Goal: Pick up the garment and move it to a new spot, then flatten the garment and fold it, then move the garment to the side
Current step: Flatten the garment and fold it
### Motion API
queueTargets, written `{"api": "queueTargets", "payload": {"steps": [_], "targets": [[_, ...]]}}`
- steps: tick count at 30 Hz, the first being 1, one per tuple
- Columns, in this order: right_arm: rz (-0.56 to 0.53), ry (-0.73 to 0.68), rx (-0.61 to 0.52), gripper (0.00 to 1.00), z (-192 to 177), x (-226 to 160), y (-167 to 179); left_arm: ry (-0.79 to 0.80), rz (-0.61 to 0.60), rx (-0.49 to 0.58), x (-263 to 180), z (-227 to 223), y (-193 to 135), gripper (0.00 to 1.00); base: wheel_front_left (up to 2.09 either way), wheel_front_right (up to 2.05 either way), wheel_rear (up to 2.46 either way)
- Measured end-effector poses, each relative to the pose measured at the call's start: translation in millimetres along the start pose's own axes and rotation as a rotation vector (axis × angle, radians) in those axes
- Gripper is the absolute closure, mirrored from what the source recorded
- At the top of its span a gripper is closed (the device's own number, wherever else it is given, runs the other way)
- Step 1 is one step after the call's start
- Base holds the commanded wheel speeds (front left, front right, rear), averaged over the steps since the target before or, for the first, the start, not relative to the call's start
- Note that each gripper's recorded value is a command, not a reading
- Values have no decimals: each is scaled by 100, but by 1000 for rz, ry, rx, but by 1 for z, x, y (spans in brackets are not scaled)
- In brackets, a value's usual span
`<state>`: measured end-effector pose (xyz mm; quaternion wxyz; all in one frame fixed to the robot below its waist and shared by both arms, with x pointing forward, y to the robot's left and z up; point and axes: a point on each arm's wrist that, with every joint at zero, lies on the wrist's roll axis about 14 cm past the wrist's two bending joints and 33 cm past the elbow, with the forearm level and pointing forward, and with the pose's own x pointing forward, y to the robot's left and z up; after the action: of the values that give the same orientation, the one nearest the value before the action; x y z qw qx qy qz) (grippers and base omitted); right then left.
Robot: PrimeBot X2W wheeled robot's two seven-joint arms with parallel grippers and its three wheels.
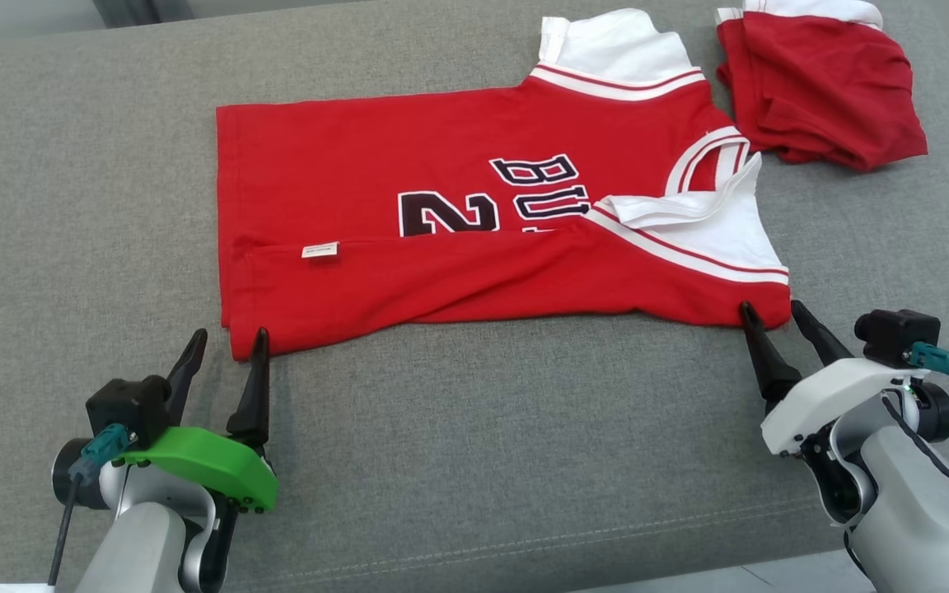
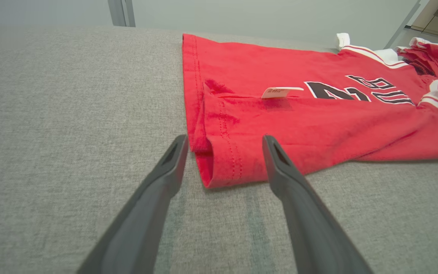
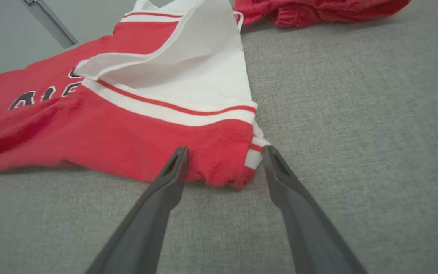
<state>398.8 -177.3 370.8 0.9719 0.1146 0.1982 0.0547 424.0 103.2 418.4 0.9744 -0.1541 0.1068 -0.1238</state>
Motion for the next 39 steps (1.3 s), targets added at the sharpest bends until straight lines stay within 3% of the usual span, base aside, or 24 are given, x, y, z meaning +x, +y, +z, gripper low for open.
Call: {"api": "queueTargets", "payload": {"steps": [10, 11, 13, 14, 15, 38, 39], "targets": [[-16, 60, 25, 0, -15, 5, -2, 21, 12, -2, -1, -7, 6, 0, 0, 0, 0], [-19, 60, 32, 7, -15, 6, -2, 22, 13, -1, -1, -7, 6, 0, 0, 0, 0], [-22, 59, 39, 55, -14, 8, -2, 22, 11, -1, 0, -7, 6, 0, 0, 0, 0], [-22, 58, 40, 68, -13, 8, -2, 21, 10, 0, 1, -6, 6, 0, 0, 0, 0], [-23, 59, 44, 100, -13, 9, -2, 19, 9, 0, 2, -5, 5, 0, 0, 0, 0], [-31, 33, 54, 100, -3, 9, -4, 100, -30, -20, 13, -27, -8, 0, 0, 0, 0], [-32, 32, 54, 100, -3, 9, -4, 98, -33, -21, 15, -26, -9, 15, 0, 0, 0]]}}
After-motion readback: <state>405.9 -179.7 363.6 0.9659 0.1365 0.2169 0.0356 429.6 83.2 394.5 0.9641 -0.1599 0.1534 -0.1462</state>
